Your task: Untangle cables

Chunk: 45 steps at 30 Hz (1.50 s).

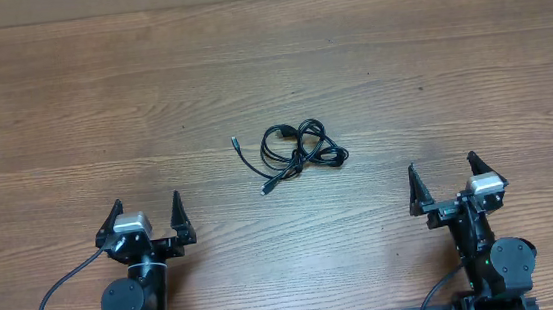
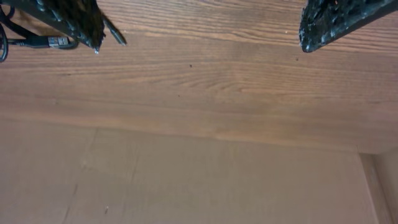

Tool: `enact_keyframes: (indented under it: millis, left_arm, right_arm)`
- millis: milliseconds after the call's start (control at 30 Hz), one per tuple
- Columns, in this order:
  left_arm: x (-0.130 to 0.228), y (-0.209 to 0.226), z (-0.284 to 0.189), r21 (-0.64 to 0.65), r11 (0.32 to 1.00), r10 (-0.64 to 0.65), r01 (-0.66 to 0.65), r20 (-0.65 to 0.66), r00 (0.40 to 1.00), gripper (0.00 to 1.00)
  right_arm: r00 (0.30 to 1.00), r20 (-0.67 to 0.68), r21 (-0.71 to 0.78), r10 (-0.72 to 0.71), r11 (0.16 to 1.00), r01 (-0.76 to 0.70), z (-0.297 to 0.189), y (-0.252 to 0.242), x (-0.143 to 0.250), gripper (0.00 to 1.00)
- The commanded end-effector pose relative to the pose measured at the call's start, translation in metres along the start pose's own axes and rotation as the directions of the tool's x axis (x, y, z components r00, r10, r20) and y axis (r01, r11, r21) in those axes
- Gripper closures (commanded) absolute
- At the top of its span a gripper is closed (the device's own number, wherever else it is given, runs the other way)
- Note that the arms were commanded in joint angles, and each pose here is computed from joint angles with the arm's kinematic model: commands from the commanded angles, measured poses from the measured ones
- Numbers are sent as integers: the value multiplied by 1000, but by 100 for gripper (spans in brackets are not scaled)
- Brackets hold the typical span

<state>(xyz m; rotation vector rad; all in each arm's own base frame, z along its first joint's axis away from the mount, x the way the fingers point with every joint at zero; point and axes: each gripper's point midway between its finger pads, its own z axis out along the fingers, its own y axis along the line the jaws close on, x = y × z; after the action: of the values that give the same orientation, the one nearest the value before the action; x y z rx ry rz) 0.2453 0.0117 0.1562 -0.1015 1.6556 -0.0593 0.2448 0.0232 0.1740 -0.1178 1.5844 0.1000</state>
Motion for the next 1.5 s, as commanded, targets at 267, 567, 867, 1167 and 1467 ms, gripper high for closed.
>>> enact_keyframes:
  millis: [267, 567, 867, 1167, 1467]
  left_arm:
    - [-31, -14, -16, 58, 998, 31, -29, -36, 999, 0]
    - [-57, -20, -21, 68, 998, 20, -10, -150, 989, 0]
    - [-87, -30, -10, 97, 995, 4, 27, -302, 953, 0]
    - [-98, -52, 12, 190, 975, -6, 118, -505, 863, 0]
    - [-82, -87, 32, 318, 937, 132, 148, -712, 690, 0]
  right_arm:
    - [1000, 4, 2, -5, 1000, 5, 0, -1, 2, 0]
    - [1000, 4, 2, -5, 1000, 5, 0, -1, 2, 0]
    - [1000, 4, 2, -5, 1000, 5, 0, -1, 2, 0]
    - [1000, 4, 2, -5, 1000, 5, 0, -1, 2, 0]
    - [1000, 4, 2, -5, 1000, 5, 0, -1, 2, 0]
